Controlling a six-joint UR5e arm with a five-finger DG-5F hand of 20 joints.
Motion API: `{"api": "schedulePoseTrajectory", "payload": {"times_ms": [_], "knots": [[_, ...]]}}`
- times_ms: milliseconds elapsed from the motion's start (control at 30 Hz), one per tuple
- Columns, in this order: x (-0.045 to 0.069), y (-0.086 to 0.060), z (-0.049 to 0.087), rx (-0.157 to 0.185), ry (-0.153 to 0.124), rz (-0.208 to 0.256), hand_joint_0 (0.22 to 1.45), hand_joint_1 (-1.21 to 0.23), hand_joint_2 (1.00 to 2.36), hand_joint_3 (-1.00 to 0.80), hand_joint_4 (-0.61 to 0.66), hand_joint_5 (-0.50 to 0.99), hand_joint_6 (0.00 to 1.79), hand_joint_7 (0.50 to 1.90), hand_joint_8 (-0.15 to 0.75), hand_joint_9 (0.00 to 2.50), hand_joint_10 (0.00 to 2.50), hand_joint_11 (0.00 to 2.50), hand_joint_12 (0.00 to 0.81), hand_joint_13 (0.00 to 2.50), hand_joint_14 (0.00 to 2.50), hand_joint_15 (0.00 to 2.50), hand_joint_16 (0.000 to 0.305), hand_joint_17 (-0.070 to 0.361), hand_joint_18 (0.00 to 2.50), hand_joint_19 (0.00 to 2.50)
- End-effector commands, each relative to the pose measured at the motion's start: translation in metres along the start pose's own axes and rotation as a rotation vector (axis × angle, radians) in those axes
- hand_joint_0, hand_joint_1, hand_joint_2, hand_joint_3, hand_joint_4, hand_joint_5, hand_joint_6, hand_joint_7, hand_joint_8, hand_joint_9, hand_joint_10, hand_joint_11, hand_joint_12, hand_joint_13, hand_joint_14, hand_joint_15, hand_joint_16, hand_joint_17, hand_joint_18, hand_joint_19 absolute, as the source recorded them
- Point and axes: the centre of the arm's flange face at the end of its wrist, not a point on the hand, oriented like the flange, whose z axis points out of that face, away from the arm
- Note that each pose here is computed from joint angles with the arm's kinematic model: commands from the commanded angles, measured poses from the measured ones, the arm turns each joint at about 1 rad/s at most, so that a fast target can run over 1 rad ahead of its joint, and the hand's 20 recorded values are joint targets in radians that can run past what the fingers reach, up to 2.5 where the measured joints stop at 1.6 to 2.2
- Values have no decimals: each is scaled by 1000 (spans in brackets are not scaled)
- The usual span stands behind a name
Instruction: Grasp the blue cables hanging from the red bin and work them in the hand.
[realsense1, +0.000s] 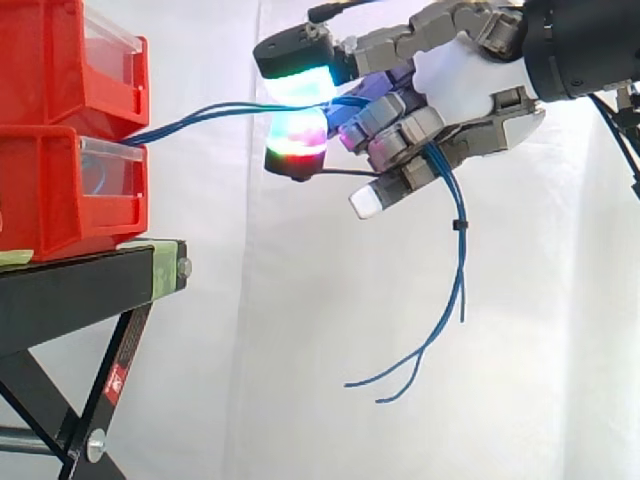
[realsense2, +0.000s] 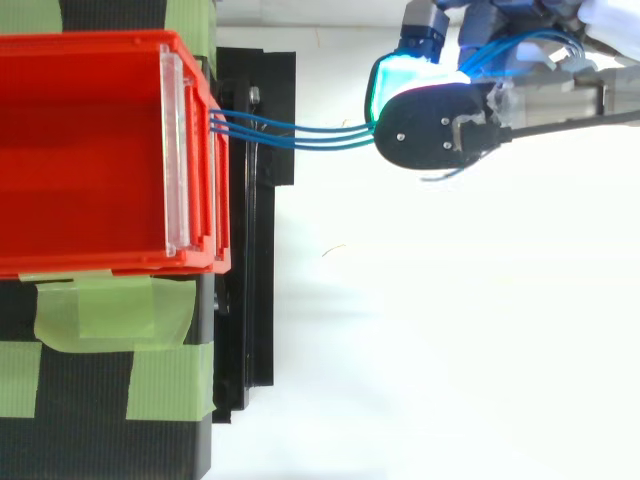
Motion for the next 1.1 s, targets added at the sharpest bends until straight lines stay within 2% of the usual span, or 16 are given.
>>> {"api": "schedulePoseTrajectory", "payload": {"times_ms": [0, 133, 267, 400, 500, 533, 667, 800, 933, 1067], "knots": [[0, 0, 0, 2, 0, -1, 894, -761, 1013, -231, 250, -46, 789, 1132, 441, 163, 2500, 2500, 561, 611, 2500, 1934, 61, 138, 833, 749], [0, 0, 0, 3, 5, -3, 851, -757, 1016, -427, 223, -58, 744, 1181, 425, 122, 2500, 2500, 549, 550, 2500, 1985, 53, 120, 774, 945], [0, 0, 0, 0, 4, -6, 828, -761, 1012, -627, 230, -62, 758, 1163, 428, 114, 2500, 2500, 547, 540, 2500, 1973, 54, 122, 767, 934], [0, 1, 0, -5, 3, -10, 823, -764, 1012, -655, 234, -63, 760, 1168, 425, 111, 2500, 2500, 543, 546, 2500, 1956, 54, 122, 764, 915], [1, 0, 1, -4, 4, -14, 864, -755, 1016, -507, 235, -56, 788, 1149, 425, 136, 2500, 2500, 548, 560, 2500, 1961, 53, 120, 777, 921], [1, 0, 1, -4, 4, -16, 868, -752, 1015, -517, 234, -54, 792, 1154, 425, 139, 2500, 2500, 543, 567, 2500, 1948, 53, 120, 786, 899], [0, 0, 1, -5, 2, -15, 812, -719, 1008, -769, 238, -40, 817, 1142, 426, 157, 2500, 2500, 543, 582, 2500, 1915, 55, 123, 790, 823], [0, 1, 0, -5, 3, -20, 772, -690, 1005, -871, 249, -5, 803, 1155, 433, 214, 2500, 2500, 549, 624, 2500, 1907, 56, 126, 809, 766], [0, 0, 1, -4, 0, -50, 747, -665, 1001, -961, 260, 18, 813, 1150, 439, 254, 2500, 2500, 551, 669, 2500, 1880, 58, 131, 837, 707], [0, 0, 1, -3, -1, -63, 744, -657, 1001, -984, 266, 56, 809, 1155, 442, 332, 2500, 2500, 553, 740, 2500, 1870, 58, 130, 900, 708]]}}
